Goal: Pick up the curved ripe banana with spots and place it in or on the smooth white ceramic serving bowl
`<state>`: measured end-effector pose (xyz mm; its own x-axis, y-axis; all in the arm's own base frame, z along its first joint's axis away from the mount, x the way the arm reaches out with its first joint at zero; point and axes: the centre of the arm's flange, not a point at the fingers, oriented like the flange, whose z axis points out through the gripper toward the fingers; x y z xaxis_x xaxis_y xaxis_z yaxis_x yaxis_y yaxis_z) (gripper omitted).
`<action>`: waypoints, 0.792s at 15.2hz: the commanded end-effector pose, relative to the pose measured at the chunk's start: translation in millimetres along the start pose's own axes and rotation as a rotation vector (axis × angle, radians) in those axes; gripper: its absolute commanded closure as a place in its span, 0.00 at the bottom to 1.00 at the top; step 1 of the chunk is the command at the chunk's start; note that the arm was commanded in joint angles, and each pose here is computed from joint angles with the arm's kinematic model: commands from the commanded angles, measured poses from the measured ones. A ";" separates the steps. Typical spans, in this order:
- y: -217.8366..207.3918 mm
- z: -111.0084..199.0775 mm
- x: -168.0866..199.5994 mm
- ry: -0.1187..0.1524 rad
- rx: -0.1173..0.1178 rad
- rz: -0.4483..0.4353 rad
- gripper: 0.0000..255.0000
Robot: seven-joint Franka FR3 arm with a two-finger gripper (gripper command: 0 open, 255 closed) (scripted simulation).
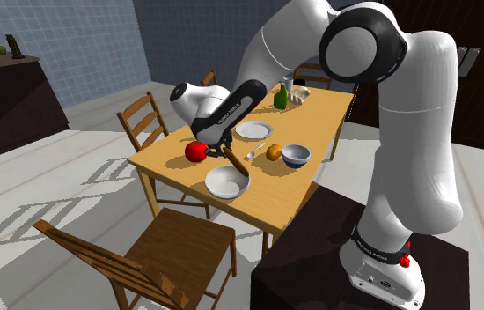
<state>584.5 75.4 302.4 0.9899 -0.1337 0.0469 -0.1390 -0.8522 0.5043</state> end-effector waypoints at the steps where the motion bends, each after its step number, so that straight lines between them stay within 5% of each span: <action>1: -6.3 8.9 -0.2 0.000 0.000 0.000 1.00; 12: -30.4 50.0 -2.4 0.000 0.000 0.000 1.00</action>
<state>586.8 77.5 248.4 0.9898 -0.1313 0.0557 -0.1414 -0.8536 0.5014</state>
